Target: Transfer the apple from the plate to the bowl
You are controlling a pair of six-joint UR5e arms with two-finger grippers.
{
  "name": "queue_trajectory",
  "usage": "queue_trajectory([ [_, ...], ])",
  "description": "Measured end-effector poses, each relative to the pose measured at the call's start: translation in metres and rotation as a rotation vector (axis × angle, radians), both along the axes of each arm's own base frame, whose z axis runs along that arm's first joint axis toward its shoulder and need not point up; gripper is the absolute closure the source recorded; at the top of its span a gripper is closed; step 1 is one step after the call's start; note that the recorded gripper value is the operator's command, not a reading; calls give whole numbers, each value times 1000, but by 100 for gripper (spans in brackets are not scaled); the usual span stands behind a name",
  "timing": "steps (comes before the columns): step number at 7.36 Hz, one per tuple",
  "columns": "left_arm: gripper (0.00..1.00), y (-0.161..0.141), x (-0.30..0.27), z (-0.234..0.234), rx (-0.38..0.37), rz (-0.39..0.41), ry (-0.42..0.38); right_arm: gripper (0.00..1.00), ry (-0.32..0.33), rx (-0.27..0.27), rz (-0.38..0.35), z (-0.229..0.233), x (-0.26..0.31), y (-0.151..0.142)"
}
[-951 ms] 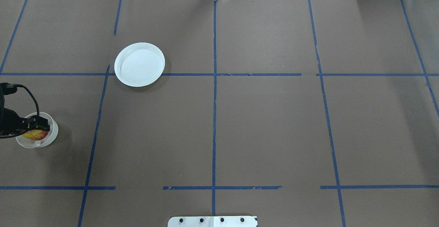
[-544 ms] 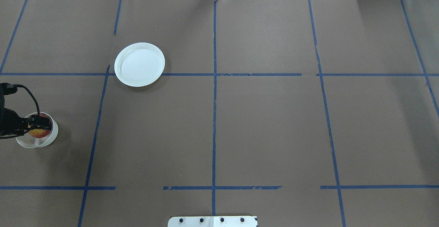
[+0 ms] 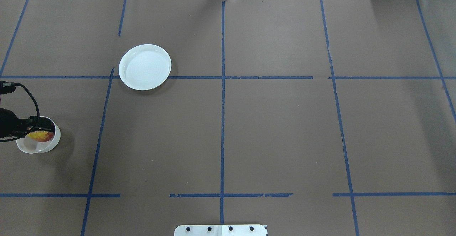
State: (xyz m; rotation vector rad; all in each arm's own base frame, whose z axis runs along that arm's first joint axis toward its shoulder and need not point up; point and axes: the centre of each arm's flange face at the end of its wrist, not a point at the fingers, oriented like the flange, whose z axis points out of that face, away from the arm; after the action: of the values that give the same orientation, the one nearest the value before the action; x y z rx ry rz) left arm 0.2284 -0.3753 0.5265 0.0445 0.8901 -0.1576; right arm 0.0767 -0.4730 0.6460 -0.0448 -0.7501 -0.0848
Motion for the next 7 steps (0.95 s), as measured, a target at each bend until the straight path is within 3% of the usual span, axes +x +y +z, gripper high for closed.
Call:
queue_trajectory([
  [2,0,-21,-28,-37,57,41,-25,0,0,0,0,0,0,0],
  [5,0,-103,-68,-99,211,121,-139,0,0,0,0,0,0,0],
  [7,0,-138,-111,-100,340,219,-213,0,0,0,0,0,0,0],
])
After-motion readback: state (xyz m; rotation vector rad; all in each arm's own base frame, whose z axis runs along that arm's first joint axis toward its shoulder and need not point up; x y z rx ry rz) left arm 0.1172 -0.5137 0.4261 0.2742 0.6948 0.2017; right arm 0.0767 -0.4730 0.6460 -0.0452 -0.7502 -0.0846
